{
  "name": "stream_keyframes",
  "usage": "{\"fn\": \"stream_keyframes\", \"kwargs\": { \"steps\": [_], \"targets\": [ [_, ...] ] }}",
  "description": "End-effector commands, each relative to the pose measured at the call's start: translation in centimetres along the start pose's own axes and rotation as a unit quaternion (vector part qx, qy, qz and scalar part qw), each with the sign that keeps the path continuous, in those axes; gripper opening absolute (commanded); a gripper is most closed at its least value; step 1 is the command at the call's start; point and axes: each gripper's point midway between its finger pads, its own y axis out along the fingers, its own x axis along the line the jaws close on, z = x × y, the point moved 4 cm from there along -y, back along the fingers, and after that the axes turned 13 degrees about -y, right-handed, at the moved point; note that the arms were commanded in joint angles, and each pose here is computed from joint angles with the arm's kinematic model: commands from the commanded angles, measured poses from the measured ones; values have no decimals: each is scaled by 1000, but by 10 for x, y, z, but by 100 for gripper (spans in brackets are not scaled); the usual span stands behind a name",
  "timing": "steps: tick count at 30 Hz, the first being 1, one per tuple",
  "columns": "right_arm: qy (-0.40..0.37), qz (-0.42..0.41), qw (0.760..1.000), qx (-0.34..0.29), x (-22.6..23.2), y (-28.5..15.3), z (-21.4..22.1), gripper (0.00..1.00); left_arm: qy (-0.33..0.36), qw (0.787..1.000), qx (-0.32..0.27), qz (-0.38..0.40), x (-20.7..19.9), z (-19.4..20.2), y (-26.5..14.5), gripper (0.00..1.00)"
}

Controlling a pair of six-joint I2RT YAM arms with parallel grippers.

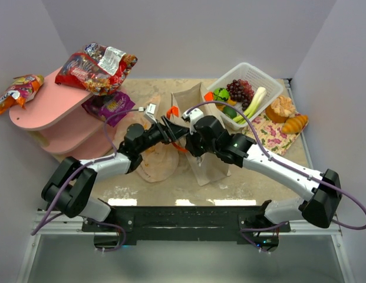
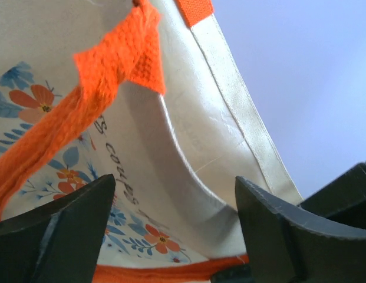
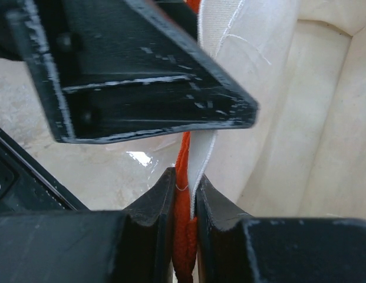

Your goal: Place the mixed food into the grocery bags and tie them

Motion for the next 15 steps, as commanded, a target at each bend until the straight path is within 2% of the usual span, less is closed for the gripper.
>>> {"fn": "stream_keyframes", "kwargs": {
  "steps": [1,2,3,4,6,7,8,10,11,14,15],
  "targets": [
    [-19,-26,999,3,16,0,1,16,30,999,4,21,-10,-4,11,80],
    [-19,-23,1000,4,15,0,1,16,31,999,10,12,-6,-2,12,68],
    [-17,-22,1000,0,14,-7,-4,18,45,999,12,10,-7,-3,13,60],
    [-15,-17,1000,-4,13,-11,-8,29,47,999,22,-6,-1,-1,12,53],
    [-14,-4,1000,-20,7,-30,-24,39,75,997,28,-20,2,-2,11,31],
    [-15,-1,1000,-25,5,-37,-30,43,77,996,35,-40,8,0,10,15],
    [-18,5,999,-30,2,-50,-41,55,92,994,39,-47,10,0,9,8],
    [-19,22,999,-28,-4,-61,-51,64,101,991,48,-66,13,0,6,0],
    [-17,55,998,-27,-15,-74,-59,73,114,990,52,-71,15,0,5,0],
    [-12,119,993,-20,-37,-89,-71,90,129,986,63,-80,15,1,3,0],
    [-10,148,989,-18,-48,-91,-73,93,130,986,66,-79,14,1,2,0]
  ]
}}
